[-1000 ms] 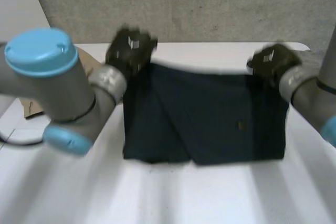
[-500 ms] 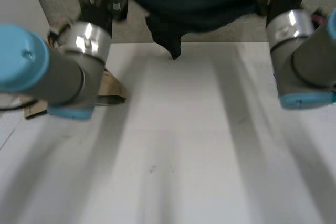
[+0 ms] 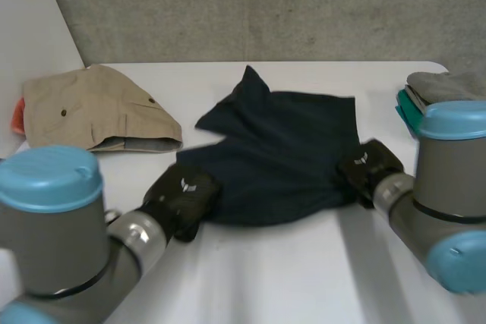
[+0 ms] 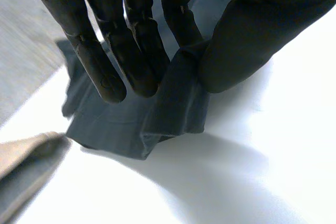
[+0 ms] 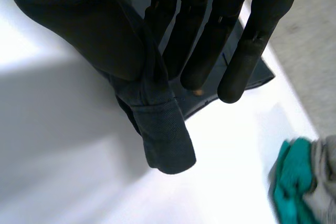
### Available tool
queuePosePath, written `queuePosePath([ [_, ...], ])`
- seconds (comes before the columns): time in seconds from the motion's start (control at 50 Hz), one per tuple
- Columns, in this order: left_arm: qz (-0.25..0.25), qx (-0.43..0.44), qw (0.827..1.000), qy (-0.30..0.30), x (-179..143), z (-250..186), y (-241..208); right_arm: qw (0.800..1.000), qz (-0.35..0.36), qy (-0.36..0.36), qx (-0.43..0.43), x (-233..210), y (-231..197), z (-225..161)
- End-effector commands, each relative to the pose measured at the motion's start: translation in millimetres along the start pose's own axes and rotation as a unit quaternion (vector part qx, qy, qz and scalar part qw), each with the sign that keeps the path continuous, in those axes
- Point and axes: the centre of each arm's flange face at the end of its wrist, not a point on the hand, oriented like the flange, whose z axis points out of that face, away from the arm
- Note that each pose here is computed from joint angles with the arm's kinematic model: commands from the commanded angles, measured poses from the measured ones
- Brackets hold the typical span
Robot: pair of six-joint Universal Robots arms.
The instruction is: Fold the laundry.
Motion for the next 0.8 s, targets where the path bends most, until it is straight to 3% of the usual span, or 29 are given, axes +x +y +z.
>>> queuePosePath([
  [0.02,0.012,-0.103,0.991,0.083,22.1,-81.8,-3.6,0.991,-0.079,-0.081,-0.078,-12.7,18.6,-78.8],
  [0.08,0.031,-0.120,0.985,0.124,38.5,-107.5,-3.5,0.984,-0.103,-0.110,-0.097,-20.9,27.2,-98.0],
  [0.16,0.044,-0.092,0.987,0.127,45.0,-107.8,-9.3,0.984,-0.104,-0.111,-0.096,-24.9,31.2,-99.9],
  [0.28,0.022,0.005,0.999,0.025,11.7,-68.3,-30.1,0.989,-0.093,-0.083,-0.074,-25.9,32.1,-90.8],
  [0.36,-0.004,0.046,0.997,-0.058,-29.5,-38.4,-34.5,0.992,-0.077,-0.072,-0.065,-27.4,32.9,-87.1],
  [0.46,-0.017,0.058,0.993,-0.102,-60.5,6.5,-19.2,0.995,-0.062,-0.063,-0.054,-29.2,32.7,-84.6],
  [0.68,-0.053,0.044,0.998,0.013,-76.7,92.1,36.2,0.997,-0.046,-0.052,-0.041,-33.4,34.1,-72.4],
  [0.8,-0.057,0.045,0.997,0.035,-73.1,114.1,49.3,0.996,-0.041,-0.061,-0.050,-39.4,39.7,-65.2],
])
